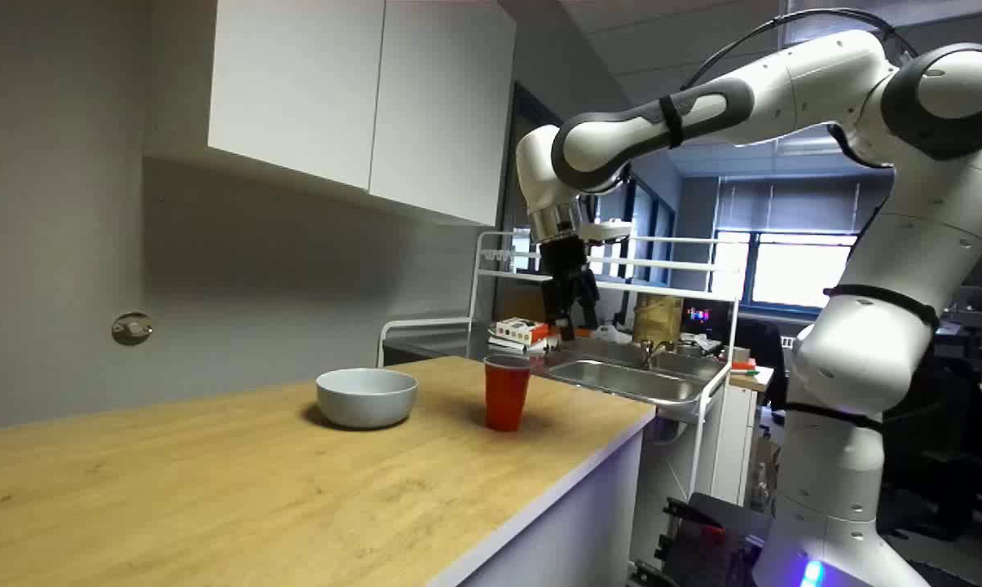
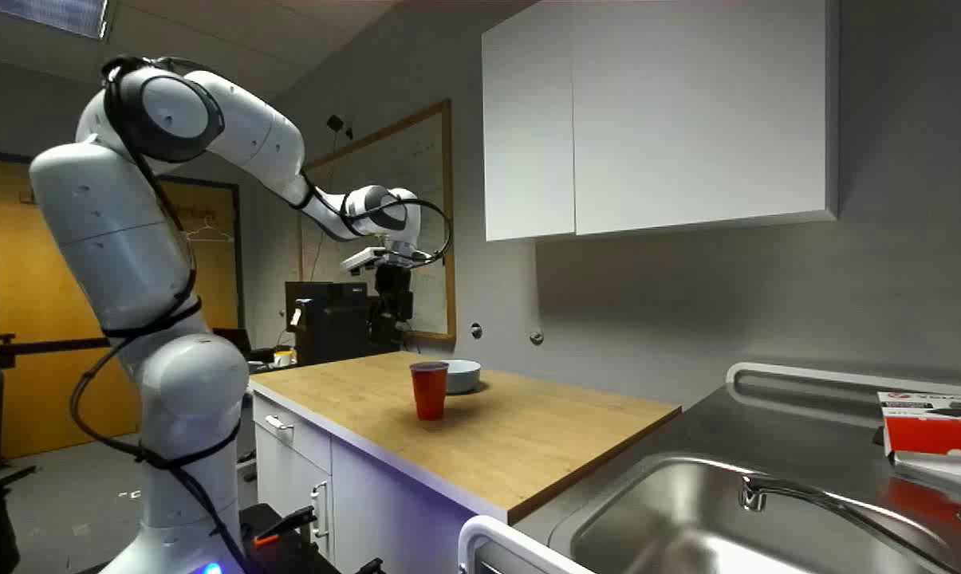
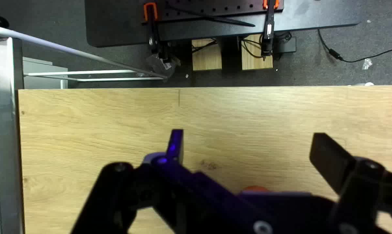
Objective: Pour the contents of the orange cup into the grey bowl
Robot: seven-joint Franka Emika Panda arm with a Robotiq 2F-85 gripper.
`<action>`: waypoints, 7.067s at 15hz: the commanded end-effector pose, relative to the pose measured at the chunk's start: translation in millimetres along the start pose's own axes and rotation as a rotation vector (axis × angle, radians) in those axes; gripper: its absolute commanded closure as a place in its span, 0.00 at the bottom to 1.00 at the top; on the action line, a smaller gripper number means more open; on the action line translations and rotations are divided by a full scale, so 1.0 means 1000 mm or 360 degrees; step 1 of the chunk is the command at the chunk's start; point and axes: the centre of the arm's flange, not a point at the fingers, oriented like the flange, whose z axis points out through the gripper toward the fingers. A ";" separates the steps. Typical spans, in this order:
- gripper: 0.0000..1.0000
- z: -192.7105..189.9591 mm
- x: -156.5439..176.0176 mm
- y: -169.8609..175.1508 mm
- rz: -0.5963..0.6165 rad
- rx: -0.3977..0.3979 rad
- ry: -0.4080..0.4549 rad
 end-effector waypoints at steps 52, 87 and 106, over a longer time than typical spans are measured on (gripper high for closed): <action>0.00 0.060 0.115 0.036 0.0880 0.0323 0.0048; 0.94 -0.091 0.134 -0.070 0.0986 -0.0093 0.0429; 0.95 -0.090 0.215 -0.202 0.1060 -0.1035 0.0735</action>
